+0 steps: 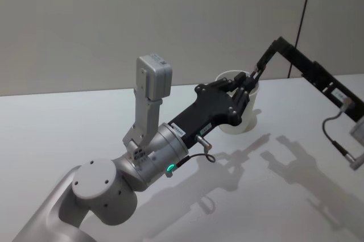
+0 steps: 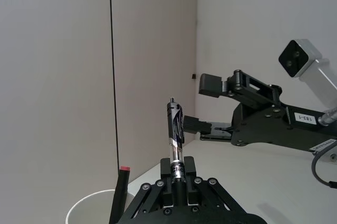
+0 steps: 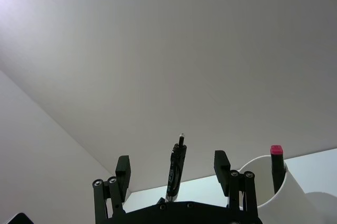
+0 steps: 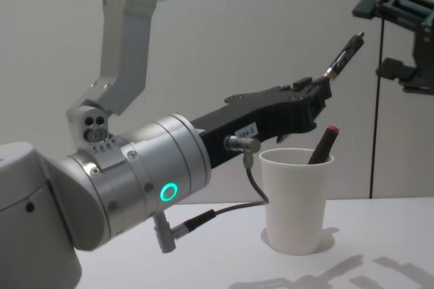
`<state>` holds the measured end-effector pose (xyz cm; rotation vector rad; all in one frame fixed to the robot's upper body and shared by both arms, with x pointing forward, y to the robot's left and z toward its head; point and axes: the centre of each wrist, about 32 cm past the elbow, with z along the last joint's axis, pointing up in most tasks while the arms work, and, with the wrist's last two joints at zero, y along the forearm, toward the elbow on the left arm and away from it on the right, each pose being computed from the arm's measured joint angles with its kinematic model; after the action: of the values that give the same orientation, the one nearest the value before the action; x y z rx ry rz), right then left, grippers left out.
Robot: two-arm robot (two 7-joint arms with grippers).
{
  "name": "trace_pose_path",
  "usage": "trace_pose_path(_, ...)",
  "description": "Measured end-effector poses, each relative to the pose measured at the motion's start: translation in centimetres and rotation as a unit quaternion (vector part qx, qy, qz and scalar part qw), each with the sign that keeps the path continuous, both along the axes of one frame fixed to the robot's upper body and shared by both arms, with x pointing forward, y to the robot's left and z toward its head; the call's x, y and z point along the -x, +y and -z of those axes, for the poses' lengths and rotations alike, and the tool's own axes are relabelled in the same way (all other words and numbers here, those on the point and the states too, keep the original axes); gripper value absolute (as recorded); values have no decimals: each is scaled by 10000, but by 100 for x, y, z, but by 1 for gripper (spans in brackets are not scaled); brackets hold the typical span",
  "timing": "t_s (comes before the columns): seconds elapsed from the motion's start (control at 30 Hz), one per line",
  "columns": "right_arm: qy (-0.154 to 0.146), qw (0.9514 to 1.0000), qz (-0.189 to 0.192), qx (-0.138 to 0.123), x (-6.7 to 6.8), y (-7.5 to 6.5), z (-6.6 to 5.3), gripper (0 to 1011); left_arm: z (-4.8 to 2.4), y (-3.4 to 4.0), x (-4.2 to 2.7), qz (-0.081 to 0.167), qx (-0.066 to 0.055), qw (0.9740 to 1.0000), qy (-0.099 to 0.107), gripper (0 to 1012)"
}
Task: Place the pen into the pen holder.
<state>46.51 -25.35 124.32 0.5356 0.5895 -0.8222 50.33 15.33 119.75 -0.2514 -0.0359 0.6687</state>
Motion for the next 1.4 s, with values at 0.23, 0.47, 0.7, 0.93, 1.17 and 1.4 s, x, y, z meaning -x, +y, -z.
trace_pose_path(0.23, 78, 10000, -26, 14, -59, 89, 5, 1001, 0, 0, 0, 0, 0, 10000, 0, 141)
trace_pose_path(0.47, 165, 9999, -26, 25, -107, 166, 29, 1001, 0, 0, 0, 0, 0, 10000, 0, 141)
trace_pose_path(0.7, 203, 9998, -43, 22, -137, 219, 49, 1001, 0, 0, 0, 0, 0, 10000, 0, 141)
trace_pose_path(0.93, 217, 9997, -53, 11, -159, 259, 61, 981, 0, 0, 0, 0, 0, 10000, 0, 141)
trace_pose_path(1.17, 225, 9997, -62, 6, -169, 281, 68, 816, 0, 0, 0, 0, 0, 10000, 0, 141)
trace_pose_path(1.4, 230, 9997, -66, 2, -176, 293, 71, 606, 0, 0, 0, 0, 0, 10000, 0, 141)
